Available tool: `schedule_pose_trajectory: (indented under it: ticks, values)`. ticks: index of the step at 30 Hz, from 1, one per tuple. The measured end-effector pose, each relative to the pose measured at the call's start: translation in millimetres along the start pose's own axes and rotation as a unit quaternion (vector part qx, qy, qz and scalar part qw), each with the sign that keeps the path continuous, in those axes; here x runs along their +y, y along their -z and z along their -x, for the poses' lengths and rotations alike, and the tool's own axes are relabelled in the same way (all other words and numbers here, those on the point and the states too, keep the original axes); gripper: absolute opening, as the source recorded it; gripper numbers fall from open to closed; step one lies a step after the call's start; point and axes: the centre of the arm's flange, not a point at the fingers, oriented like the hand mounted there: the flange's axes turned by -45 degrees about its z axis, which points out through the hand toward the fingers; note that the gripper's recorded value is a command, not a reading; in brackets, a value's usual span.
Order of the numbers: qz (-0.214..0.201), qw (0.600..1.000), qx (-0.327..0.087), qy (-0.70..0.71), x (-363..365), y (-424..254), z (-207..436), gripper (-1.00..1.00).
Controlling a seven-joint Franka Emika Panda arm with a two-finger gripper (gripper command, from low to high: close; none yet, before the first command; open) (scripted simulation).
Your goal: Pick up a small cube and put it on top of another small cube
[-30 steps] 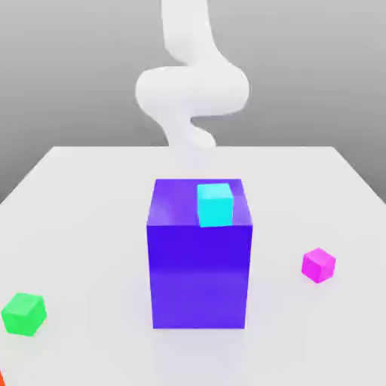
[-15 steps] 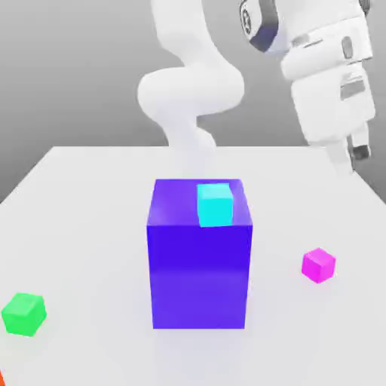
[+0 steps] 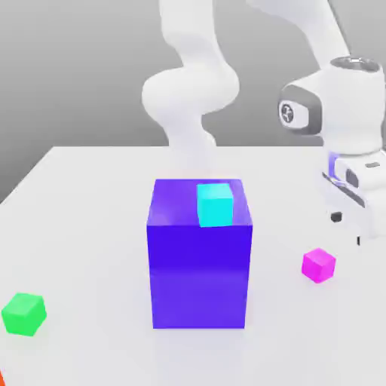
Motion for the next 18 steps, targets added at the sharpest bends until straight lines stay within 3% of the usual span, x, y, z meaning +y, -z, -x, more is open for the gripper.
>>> schedule_pose_trajectory:
  ticks: [6, 18]
  values:
    - [-0.023, 0.991, -0.035, 0.127, -42.8, -41.4, -14.3, 0.0]
    - [-0.021, 0.991, -0.038, 0.123, -39.4, -91.5, -4.4, 0.0]
